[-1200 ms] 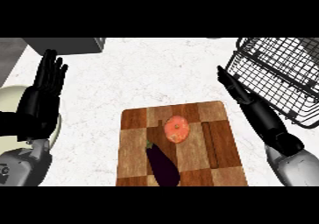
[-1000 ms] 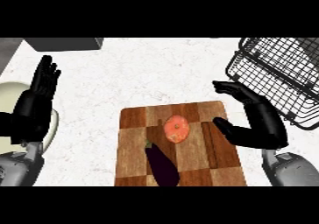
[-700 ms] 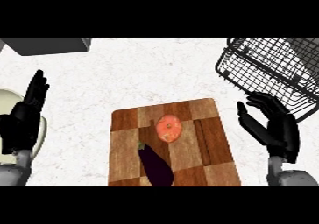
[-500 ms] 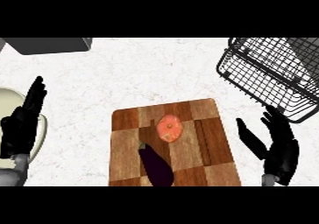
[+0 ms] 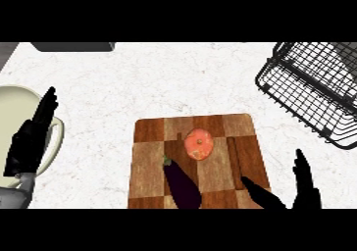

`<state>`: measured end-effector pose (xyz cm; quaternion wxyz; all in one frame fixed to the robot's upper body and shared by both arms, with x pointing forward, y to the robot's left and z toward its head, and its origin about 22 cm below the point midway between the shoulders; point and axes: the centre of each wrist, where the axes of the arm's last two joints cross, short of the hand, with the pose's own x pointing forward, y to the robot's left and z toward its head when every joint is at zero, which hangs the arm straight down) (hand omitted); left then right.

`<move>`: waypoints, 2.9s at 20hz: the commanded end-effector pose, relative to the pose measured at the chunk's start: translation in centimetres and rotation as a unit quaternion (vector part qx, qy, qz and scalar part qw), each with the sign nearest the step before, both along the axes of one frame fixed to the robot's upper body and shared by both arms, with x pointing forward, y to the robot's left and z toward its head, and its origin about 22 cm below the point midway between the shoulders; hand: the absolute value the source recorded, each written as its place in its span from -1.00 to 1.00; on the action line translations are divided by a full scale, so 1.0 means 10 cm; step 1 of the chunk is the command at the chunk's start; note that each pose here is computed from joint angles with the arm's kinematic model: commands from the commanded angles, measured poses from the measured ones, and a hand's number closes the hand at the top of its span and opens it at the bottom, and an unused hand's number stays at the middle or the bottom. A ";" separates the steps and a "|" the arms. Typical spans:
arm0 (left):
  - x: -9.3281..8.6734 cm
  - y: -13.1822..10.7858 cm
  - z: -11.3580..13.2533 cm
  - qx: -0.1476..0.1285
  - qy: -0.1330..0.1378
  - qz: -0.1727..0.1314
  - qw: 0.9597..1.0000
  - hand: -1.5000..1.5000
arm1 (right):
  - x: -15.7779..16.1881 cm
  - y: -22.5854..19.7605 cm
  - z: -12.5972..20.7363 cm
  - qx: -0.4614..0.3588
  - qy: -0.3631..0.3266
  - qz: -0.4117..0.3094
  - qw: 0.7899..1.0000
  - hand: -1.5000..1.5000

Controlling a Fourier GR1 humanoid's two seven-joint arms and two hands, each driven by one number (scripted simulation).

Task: Pick the squash from the cutting board and place it in the tiered basket

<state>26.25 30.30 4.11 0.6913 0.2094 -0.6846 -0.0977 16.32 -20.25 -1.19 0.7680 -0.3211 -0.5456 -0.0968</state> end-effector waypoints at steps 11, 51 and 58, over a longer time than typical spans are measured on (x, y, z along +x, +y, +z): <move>0.20 -0.03 0.13 -0.004 -0.006 -0.022 1.000 0.00 | 0.55 0.33 1.04 -0.034 0.211 0.045 0.976 -1.00; 0.15 -0.09 -0.10 -0.008 0.002 -0.016 1.000 0.00 | 1.23 1.02 0.68 -0.102 0.362 0.078 0.923 -1.00; 0.14 -0.08 -0.14 -0.001 0.005 -0.012 1.000 0.00 | 1.25 0.99 0.65 -0.080 0.376 0.080 0.920 -1.00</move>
